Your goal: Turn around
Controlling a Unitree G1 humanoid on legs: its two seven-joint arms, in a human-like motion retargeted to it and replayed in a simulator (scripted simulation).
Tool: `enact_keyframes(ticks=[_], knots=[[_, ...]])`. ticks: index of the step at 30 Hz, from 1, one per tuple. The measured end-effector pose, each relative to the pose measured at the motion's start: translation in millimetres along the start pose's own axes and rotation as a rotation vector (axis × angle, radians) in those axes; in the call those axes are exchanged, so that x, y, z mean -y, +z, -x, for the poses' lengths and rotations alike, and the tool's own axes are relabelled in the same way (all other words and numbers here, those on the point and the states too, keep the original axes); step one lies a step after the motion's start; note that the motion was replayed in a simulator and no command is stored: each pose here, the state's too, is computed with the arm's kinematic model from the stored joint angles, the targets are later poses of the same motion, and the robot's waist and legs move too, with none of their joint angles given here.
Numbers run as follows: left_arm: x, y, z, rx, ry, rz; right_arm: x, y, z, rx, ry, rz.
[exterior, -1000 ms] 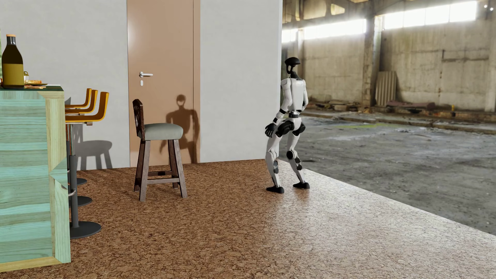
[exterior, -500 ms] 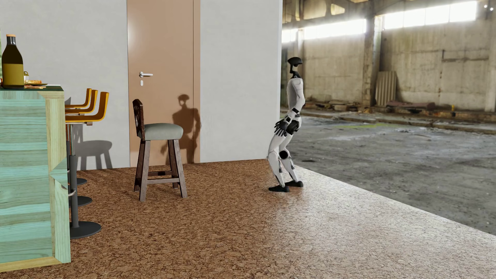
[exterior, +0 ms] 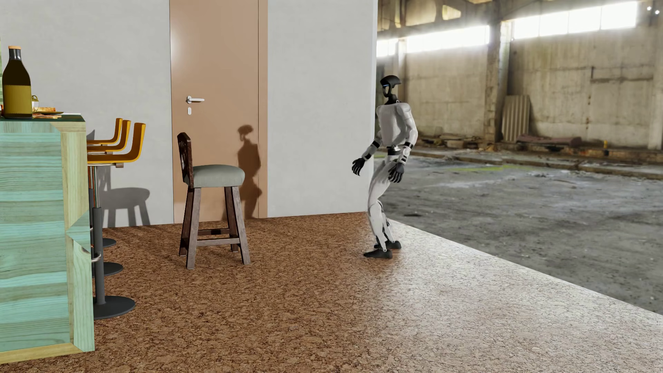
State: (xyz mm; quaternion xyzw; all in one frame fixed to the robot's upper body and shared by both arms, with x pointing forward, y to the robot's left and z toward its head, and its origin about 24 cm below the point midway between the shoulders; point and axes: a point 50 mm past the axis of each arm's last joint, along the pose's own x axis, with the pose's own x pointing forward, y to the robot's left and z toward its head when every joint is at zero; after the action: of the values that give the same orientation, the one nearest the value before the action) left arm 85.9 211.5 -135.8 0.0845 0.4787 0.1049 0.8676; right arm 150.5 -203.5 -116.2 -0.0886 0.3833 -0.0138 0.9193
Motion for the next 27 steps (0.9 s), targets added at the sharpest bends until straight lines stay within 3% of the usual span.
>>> enact_keyframes(ticks=[3,6,9,12,13,15,17,23,27], knots=[[-22.0,8.7,-9.3,0.03,0.048,-0.041,-26.0,15.1,1.3,0.082,0.106,0.036],[-0.4,24.5,-3.9,0.16,0.041,0.017,3.5,-69.1,34.8,-0.203,0.064,-0.032],[14.7,21.2,-2.1,0.104,-0.012,0.047,4.7,-30.5,11.9,-0.135,0.032,-0.025],[-32.6,-3.2,-0.7,0.014,0.008,-0.006,-4.5,43.5,-14.0,0.101,0.006,-0.016],[-33.2,21.6,-7.5,0.083,-0.009,0.008,-7.7,44.7,-11.3,0.124,0.004,-0.035],[-7.5,79.2,-14.3,0.289,-0.097,0.033,7.3,-4.6,1.7,-0.027,-0.053,-0.085],[13.4,97.1,-11.2,0.392,-0.156,0.039,-1.0,-42.7,16.9,-0.188,-0.061,-0.127],[-2.3,63.8,-14.9,0.201,-0.12,-0.076,-9.4,-16.6,6.7,-0.107,0.02,0.032],[3.0,66.7,-11.8,0.251,-0.142,-0.067,-10.6,-21.6,9.1,-0.103,0.027,-0.044]])
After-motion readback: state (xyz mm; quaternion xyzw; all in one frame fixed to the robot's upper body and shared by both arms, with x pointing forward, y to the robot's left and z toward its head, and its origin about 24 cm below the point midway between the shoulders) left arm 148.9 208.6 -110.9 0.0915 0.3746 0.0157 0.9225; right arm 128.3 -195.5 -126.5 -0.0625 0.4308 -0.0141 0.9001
